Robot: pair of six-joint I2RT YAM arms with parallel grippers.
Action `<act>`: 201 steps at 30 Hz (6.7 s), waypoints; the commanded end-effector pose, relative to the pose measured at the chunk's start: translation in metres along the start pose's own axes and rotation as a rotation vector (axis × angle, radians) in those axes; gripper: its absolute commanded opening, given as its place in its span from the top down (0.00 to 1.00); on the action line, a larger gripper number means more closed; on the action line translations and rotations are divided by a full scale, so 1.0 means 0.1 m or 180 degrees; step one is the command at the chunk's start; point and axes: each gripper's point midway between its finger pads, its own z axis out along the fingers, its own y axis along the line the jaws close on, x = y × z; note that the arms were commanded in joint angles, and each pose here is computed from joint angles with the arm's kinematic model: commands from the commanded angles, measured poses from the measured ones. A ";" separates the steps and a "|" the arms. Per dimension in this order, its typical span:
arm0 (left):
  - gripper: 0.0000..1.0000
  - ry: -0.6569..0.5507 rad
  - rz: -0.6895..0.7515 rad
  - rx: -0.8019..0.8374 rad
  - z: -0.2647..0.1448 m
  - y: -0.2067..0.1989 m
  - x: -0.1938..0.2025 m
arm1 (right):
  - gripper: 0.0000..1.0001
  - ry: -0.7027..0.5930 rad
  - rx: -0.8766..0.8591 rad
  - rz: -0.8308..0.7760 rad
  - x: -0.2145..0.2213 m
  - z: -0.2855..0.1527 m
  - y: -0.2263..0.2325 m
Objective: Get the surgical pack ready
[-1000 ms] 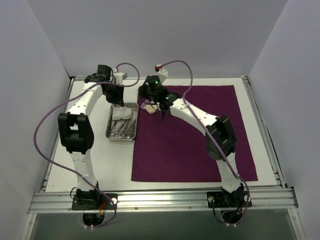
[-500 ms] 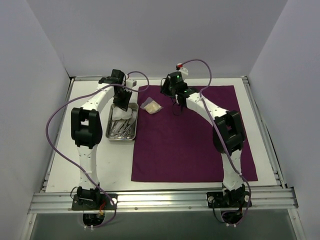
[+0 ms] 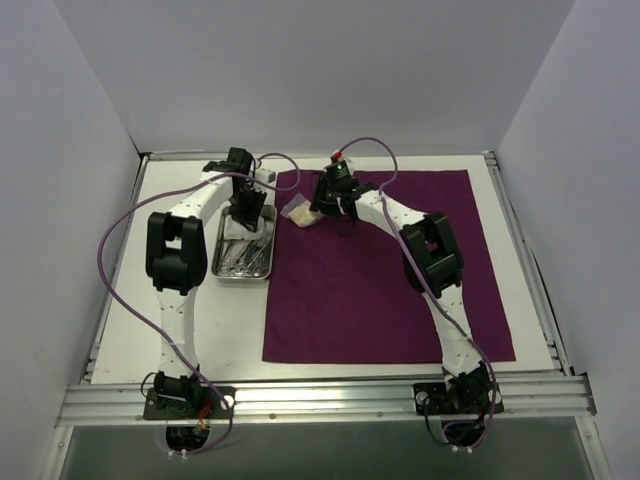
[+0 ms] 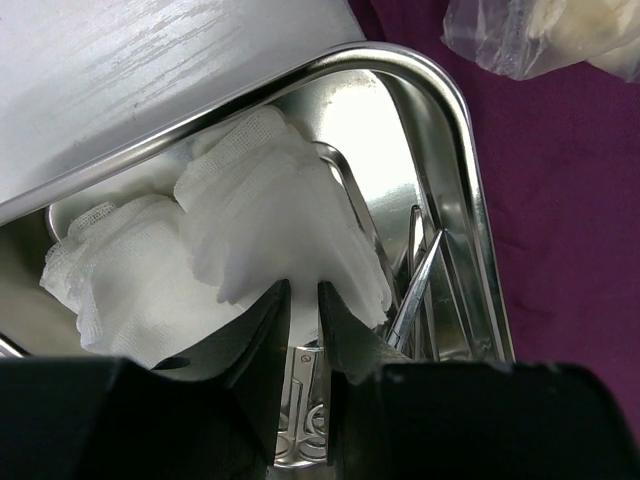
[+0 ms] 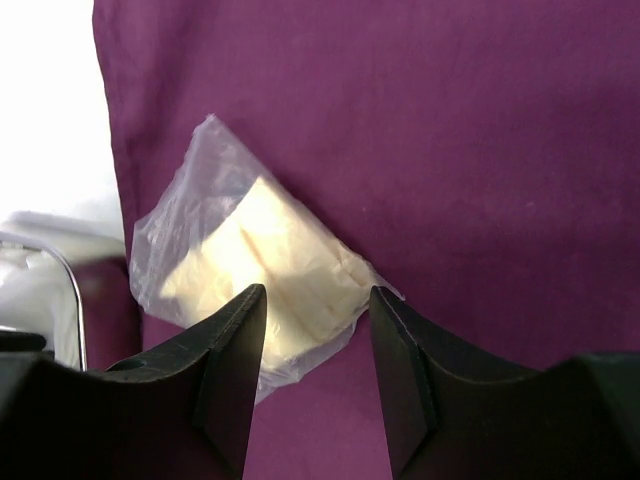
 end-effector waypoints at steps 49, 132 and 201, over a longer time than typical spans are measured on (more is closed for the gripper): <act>0.71 -0.0721 -0.0981 -0.0504 -1.62 1.38 0.17 | 1.00 0.0552 -0.1347 -0.2084 1.16 -0.68 1.98; 0.98 -0.0070 -0.1216 0.0696 -0.48 0.56 0.62 | 1.00 0.0385 -0.0596 0.0054 0.64 0.04 1.21; 0.98 -0.0155 -0.0504 0.0878 -0.26 0.43 -0.16 | 0.68 0.0675 -0.0435 0.0102 0.40 -1.12 0.86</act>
